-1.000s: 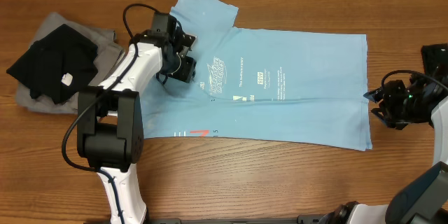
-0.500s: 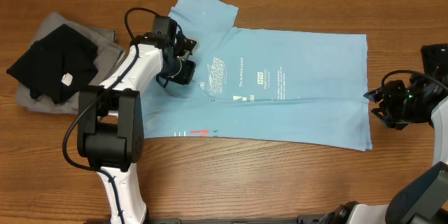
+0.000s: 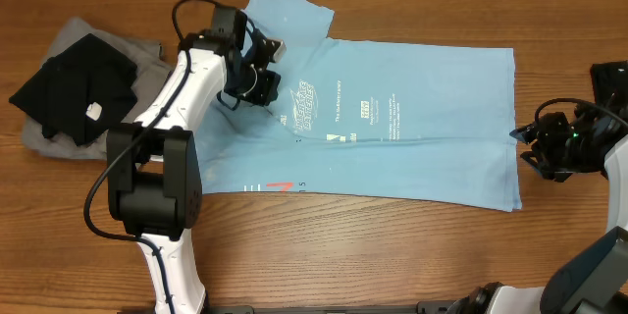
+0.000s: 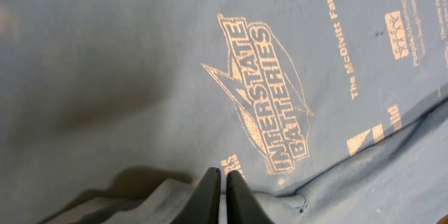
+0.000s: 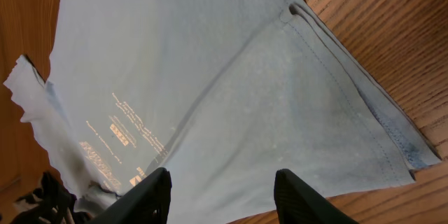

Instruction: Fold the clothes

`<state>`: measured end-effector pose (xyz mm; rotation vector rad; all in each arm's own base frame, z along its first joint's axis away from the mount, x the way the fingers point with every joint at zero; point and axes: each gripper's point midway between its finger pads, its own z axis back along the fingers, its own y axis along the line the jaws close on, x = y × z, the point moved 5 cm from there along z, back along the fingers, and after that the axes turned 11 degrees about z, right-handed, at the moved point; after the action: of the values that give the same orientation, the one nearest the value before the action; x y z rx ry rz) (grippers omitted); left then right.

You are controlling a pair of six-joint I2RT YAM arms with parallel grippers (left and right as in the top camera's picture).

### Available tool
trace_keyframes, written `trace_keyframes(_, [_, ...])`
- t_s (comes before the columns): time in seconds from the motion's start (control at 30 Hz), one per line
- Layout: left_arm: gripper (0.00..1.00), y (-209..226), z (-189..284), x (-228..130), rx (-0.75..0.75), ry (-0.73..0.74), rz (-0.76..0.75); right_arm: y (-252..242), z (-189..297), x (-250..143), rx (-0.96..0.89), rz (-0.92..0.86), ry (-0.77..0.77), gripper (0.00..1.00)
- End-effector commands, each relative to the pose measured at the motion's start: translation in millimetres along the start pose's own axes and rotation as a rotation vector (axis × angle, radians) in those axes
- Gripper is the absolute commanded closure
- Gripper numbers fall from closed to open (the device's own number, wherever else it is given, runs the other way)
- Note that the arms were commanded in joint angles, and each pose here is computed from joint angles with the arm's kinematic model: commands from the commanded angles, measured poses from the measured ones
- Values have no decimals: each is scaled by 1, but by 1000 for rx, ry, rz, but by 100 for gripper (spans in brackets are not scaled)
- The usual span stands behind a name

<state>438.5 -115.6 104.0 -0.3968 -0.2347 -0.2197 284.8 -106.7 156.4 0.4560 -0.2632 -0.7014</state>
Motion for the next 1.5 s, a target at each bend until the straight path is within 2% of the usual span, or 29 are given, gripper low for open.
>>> trace_keyframes(0.0, [61, 12, 2, 2, 128, 2, -2, 6, 7, 2, 4, 28, -29, 49])
trace_keyframes(0.1, [50, 24, -2, -3, 208, 19, 2, 5, 7, 2, 3, 27, -28, 48])
trace_keyframes(0.2, [50, 28, -14, -13, 202, 62, 14, 5, 7, 2, -1, 27, -28, 48])
trace_keyframes(0.33, [55, 33, -30, -23, 193, 122, 32, 3, 7, 2, -15, 25, -29, 49])
trace_keyframes(0.47, [67, 32, -34, -31, 167, 160, 41, 3, 7, 2, -15, 24, -29, 48])
trace_keyframes(0.57, [87, 29, -34, -30, 148, 156, 41, 3, 7, 2, -15, 24, -28, 49])
trace_keyframes(0.63, [96, 24, -31, -27, 117, 152, 44, 3, 7, 2, -15, 24, -28, 49])
trace_keyframes(1.0, [96, 5, 13, 10, 104, 84, 16, 3, 7, 2, -16, 24, -28, 48])
trace_keyframes(1.23, [96, 0, 12, 15, 93, 65, -6, 3, 7, 2, -15, 25, -29, 48])
trace_keyframes(1.33, [89, -9, 8, 16, 68, 58, -31, 3, 7, 2, -15, 25, -29, 49])
trace_keyframes(1.37, [81, -11, 7, 16, 67, 59, -36, 3, 7, 2, -15, 25, -29, 48])
trace_keyframes(1.43, [53, -12, 6, 15, 89, 65, -43, 3, 7, 2, -16, 25, -29, 48])
trace_keyframes(1.47, [51, -9, 6, 14, 117, 69, -43, 3, 7, 2, -20, 24, -29, 48])
